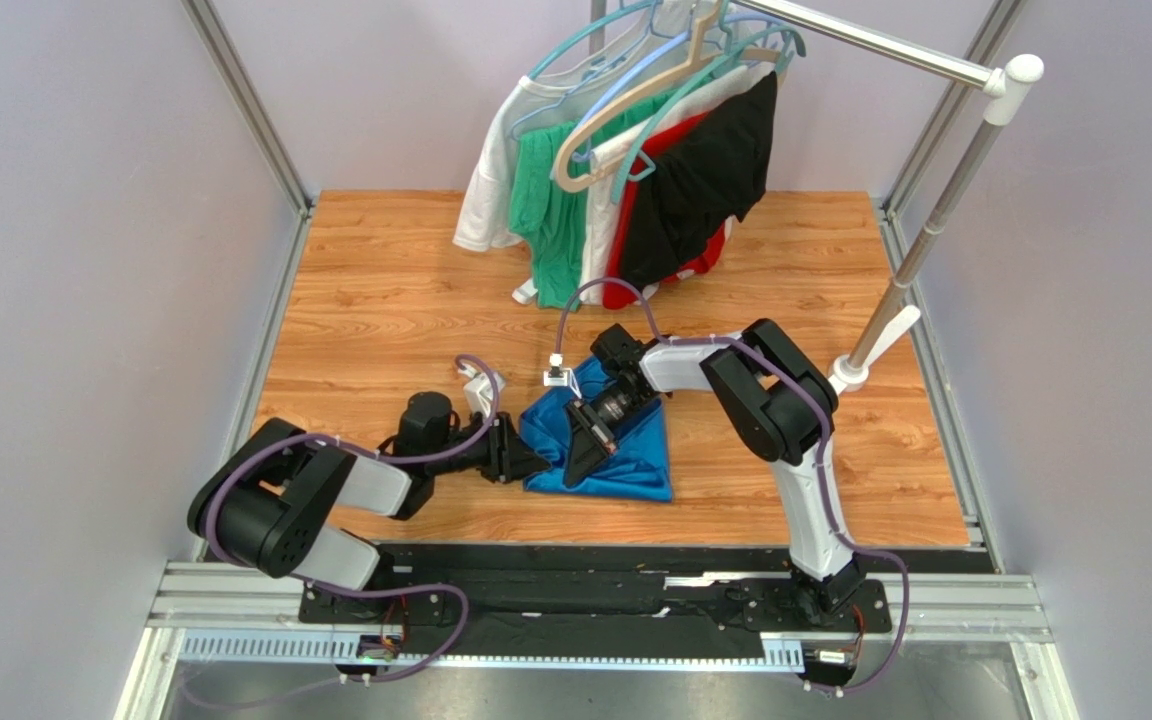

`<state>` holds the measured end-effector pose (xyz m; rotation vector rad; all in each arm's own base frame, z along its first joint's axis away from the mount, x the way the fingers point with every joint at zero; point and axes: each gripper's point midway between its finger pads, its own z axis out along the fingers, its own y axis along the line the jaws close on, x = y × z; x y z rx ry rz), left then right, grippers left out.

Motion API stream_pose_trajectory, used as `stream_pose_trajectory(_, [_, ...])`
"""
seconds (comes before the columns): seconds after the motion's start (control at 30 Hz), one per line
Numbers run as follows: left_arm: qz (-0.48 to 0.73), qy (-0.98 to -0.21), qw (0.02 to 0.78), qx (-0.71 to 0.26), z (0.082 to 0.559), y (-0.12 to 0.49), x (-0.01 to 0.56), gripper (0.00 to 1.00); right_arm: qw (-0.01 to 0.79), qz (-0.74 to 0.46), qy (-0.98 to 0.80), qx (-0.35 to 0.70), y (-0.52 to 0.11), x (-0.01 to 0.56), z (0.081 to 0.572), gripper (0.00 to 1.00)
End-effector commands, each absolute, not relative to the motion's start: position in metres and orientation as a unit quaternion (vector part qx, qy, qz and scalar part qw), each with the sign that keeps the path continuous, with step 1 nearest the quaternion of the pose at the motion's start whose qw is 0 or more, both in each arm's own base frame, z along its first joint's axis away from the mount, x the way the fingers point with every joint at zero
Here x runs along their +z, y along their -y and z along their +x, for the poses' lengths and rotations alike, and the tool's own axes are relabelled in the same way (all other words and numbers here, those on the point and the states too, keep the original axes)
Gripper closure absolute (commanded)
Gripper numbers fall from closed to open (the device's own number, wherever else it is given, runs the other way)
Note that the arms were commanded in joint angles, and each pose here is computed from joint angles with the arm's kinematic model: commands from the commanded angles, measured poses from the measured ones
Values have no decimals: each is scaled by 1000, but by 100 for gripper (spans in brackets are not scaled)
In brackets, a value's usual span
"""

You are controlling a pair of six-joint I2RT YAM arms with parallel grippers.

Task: Fold the napkin, place the utensils inside, and roll it up
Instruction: Roll the napkin with the utensil

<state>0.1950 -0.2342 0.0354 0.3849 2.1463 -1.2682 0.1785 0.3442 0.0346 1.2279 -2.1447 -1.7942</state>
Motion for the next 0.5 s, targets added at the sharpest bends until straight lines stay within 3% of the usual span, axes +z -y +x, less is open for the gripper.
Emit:
stream_pose_trajectory(0.0, [191,-785,246,-535,165,252,46,61,-24,436,687,-581,-356,34,211,100])
stream_pose_trajectory(0.27, [178,-806,217,-521,162,249,34,73,-26,434,696,-571,-356,33,216,100])
stream_pose_trajectory(0.37, [173,-815,213,-511,162,246,31,79,-25,432,699,-569,-357,32,217,100])
stream_pose_trajectory(0.47, [164,-828,206,-495,161,242,24,92,-30,434,702,-565,-356,33,218,100])
